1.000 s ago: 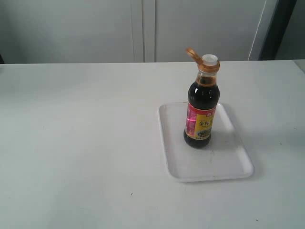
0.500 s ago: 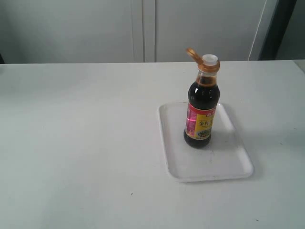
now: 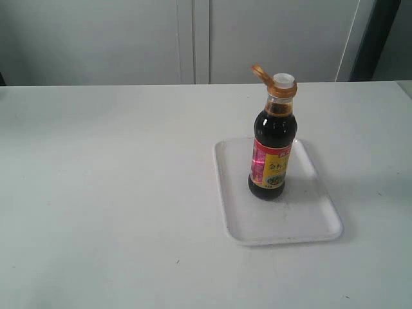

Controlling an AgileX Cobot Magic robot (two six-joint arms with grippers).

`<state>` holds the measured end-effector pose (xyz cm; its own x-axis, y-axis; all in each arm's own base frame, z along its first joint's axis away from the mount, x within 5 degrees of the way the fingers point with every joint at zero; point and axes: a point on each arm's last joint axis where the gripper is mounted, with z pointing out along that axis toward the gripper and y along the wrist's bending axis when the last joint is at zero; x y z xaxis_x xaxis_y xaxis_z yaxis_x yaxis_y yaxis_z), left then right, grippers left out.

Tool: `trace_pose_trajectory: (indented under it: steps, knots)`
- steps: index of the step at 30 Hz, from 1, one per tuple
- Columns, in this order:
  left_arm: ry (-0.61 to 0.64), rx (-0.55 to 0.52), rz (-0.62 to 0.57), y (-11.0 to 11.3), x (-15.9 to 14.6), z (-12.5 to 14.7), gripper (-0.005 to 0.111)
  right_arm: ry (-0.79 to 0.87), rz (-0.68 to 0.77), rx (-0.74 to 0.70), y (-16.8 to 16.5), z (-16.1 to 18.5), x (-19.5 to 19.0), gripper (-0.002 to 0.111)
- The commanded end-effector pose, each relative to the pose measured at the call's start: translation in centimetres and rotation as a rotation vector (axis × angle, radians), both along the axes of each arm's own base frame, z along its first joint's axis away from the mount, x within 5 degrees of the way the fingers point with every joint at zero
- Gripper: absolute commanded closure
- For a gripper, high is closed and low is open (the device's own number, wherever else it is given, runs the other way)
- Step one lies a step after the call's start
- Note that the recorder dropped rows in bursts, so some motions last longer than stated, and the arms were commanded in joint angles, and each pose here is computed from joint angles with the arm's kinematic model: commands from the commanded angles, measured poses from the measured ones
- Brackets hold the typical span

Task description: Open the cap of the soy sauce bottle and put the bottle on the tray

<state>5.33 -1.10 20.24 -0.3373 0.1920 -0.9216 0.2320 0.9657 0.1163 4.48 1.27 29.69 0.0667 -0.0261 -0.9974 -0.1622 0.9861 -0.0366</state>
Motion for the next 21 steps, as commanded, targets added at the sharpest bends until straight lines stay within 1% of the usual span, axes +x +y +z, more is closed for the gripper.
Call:
trace_pose_trajectory:
  steps: [1,5,8,14,18,21]
  knots:
    - [0.007,-0.019,0.006,0.0,0.1,-1.3,0.107,-0.002,0.001,0.003,0.0,-0.1,0.0,0.108]
    - [-0.015,-0.041,0.019,0.0,-0.2,-1.8,0.107,-0.002,0.001,0.003,0.0,-0.1,0.0,0.108]
    - [-0.03,-0.049,0.063,0.2,-0.3,-2.3,0.107,-0.002,0.001,0.003,0.0,-0.1,0.0,0.108]
    - [-0.007,-0.077,0.166,0.6,-0.3,-3.1,0.107,-0.002,0.001,0.003,0.0,-0.1,0.0,0.108]
    - [0.002,-0.083,0.182,0.7,-0.2,-3.6,0.107,-0.002,0.001,0.003,0.0,-0.1,0.0,0.108]
    - [-0.055,-0.114,0.2,0.8,0.0,-3.2,0.107,-0.002,0.001,0.003,0.0,-0.1,0.0,0.108]
